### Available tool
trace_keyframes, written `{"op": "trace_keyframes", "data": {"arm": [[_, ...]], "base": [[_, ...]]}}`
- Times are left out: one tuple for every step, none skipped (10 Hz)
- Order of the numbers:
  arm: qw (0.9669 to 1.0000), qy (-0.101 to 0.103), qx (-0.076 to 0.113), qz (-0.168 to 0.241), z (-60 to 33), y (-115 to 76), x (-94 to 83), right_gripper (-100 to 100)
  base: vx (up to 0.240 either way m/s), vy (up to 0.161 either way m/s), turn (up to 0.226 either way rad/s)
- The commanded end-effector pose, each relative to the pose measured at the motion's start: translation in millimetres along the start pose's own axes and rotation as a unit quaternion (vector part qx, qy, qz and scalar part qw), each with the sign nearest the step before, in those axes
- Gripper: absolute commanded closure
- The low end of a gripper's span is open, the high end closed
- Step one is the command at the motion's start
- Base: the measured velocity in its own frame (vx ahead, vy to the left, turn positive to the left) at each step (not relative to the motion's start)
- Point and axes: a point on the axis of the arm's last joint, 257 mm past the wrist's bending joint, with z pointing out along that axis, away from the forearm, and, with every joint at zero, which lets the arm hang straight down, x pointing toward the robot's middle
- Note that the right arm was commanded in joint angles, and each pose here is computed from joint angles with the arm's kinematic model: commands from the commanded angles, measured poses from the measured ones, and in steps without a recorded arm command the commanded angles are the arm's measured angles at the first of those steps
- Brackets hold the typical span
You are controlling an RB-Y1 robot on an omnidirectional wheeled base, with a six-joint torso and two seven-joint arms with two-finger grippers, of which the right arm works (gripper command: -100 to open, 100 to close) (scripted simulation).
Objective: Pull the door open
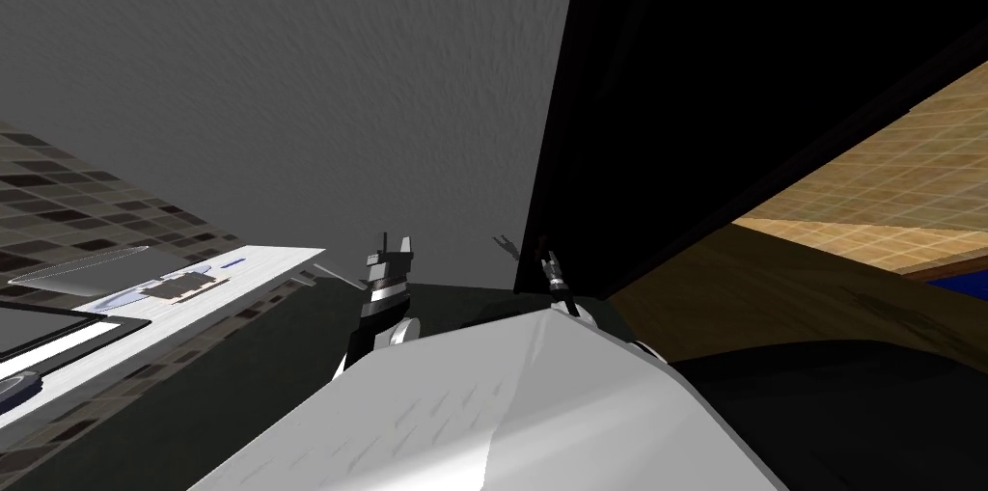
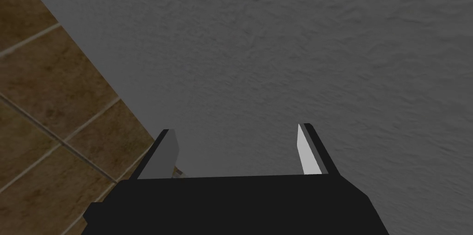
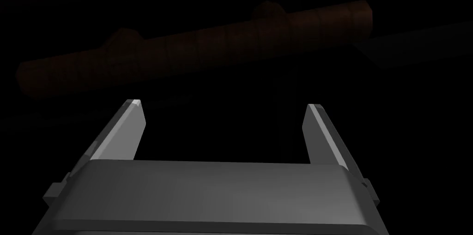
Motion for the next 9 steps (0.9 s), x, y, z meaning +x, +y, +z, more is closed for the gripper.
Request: {"op": "trace_keyframes", "data": {"arm": [[0.9994,-0.006,-0.001,0.035,2.7,-1.0,1.6,-100],[0.9992,-0.006,-0.001,0.039,2.7,-1.0,1.6,-100],[0.9976,-0.012,-0.002,0.068,4.9,-1.7,3.1,-100],[0.9958,-0.017,-0.003,0.089,7.1,-2.4,4.6,-100],[0.995,-0.017,-0.003,0.098,7.1,-2.4,4.6,-100],[0.9921,-0.022,-0.004,0.124,9.2,-3.3,6.2,-100],[0.9916,-0.022,-0.004,0.128,9.2,-3.3,6.2,-100],[0.9874,-0.027,-0.005,0.156,11.3,-4.1,7.8,-100],[0.9835,-0.032,-0.006,0.178,13.3,-5.0,9.4,-100]], "base": [[-0.054,-0.029,0.055],[-0.05,-0.02,0.027],[-0.057,-0.021,0.056],[-0.069,-0.03,0.104],[-0.055,-0.018,0.031],[-0.056,-0.017,0.052],[-0.047,-0.016,0.028],[-0.056,-0.017,0.056],[-0.085,-0.035,0.107]]}}
